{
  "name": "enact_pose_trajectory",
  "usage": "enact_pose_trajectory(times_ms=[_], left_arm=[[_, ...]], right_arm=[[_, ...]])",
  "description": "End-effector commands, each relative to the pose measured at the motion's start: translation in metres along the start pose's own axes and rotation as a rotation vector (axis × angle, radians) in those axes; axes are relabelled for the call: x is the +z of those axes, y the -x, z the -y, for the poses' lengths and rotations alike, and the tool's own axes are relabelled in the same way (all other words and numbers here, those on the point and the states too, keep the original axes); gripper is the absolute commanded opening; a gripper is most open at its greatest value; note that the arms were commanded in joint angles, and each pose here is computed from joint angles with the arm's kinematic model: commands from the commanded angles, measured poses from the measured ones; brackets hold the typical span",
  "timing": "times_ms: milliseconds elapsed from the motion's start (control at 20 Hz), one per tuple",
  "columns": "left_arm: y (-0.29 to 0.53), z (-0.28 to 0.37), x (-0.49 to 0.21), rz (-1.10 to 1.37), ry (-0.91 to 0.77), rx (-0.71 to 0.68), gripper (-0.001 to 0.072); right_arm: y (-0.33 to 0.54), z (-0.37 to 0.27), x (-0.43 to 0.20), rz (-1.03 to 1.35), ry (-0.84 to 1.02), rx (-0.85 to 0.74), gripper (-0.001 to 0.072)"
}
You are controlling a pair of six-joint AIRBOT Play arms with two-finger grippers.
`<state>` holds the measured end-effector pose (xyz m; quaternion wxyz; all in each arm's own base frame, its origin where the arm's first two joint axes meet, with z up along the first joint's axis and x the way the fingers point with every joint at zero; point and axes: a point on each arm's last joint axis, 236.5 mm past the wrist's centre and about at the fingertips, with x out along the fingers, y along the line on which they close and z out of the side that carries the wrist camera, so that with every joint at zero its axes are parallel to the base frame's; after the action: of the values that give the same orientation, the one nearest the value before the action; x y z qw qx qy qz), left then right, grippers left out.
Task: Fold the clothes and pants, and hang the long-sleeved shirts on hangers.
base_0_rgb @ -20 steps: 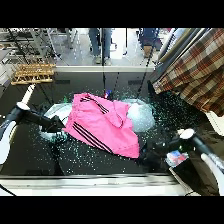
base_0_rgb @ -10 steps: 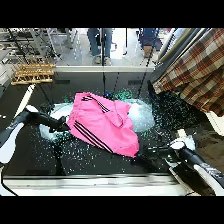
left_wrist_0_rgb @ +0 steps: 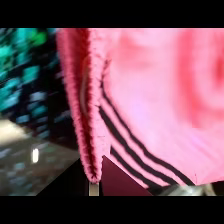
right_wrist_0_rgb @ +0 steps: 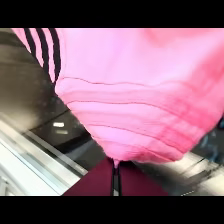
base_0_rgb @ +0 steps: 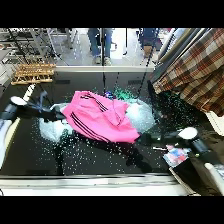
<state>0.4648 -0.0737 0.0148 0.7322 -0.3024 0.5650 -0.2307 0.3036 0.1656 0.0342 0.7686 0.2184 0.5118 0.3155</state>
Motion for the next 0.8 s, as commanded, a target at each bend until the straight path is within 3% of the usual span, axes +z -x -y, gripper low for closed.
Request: enact_pose_trajectory(times_ms=[0,200,350,450,550,750], left_arm=[[0.088,0.1,0.026,0.188,-0.228,-0.108,0.001],[0.234,0.271,0.003,0.472,-0.555,-0.367,0.0012],[0.328,0.373,-0.065,0.629,-0.761,-0.618,0.0013],[0.346,0.383,-0.073,0.714,-0.792,-0.564,0.0013],[0.33,0.354,-0.048,0.716,-0.716,-0.417,0.0013],[0.215,0.244,0.015,0.493,-0.501,-0.151,0.0014]], right_arm=[[0.09,-0.036,0.028,-0.002,0.294,-0.216,0.0014],[0.254,-0.102,0.052,0.211,0.595,-0.594,0.0014],[0.352,-0.193,0.047,0.517,0.817,-0.69,0.0014],[0.382,-0.223,0.043,0.621,0.872,-0.708,0.0013],[0.375,-0.218,0.055,0.602,0.863,-0.7,0.0013],[0.249,-0.114,0.119,0.238,0.68,-0.559,0.0014]])
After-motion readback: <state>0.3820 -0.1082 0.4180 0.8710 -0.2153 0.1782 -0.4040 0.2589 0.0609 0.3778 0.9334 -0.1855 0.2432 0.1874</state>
